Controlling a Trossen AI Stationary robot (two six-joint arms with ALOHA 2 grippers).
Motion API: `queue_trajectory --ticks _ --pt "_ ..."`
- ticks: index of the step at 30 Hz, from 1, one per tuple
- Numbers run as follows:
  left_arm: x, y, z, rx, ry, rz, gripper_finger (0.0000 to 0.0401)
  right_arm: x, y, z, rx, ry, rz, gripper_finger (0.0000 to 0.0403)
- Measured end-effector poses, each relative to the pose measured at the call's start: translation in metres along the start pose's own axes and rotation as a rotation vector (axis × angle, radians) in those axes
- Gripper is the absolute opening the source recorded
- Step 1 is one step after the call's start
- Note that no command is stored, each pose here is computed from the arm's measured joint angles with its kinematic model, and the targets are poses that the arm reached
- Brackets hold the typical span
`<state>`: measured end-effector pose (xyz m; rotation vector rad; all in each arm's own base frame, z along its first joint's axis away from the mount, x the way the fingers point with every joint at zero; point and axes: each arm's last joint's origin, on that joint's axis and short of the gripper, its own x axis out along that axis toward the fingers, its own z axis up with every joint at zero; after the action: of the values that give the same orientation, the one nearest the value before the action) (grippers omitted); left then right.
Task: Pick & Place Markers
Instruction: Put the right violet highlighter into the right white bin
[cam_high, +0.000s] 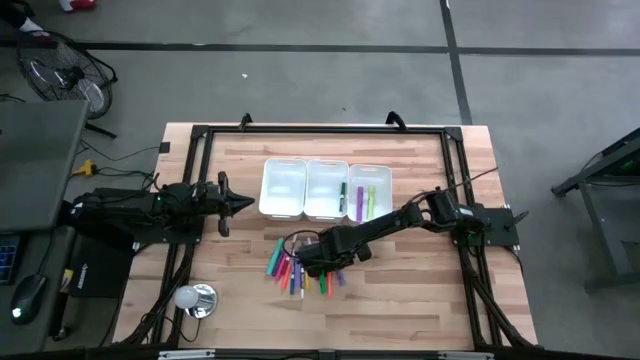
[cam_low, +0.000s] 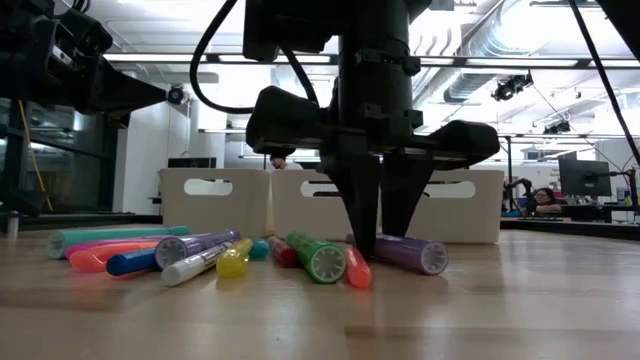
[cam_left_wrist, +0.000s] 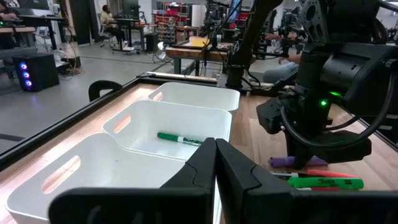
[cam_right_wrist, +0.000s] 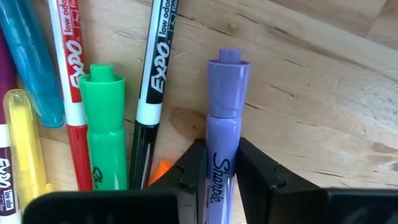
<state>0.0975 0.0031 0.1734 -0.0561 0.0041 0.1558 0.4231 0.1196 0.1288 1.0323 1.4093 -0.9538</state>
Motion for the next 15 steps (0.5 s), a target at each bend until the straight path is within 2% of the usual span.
queue_trajectory --ticks 7,15 --pt "0.0 0.0 0.0 0.0 0.0 0.0 0.0007 0.0 0.0 0.0 -0.001 0.002 0.005 0.0056" --pt "0.0 0.0 0.0 0.0 -0.001 0.0 0.0007 -0.014 -0.001 -0.001 -0.013 -0.007 0.045 0.0055"
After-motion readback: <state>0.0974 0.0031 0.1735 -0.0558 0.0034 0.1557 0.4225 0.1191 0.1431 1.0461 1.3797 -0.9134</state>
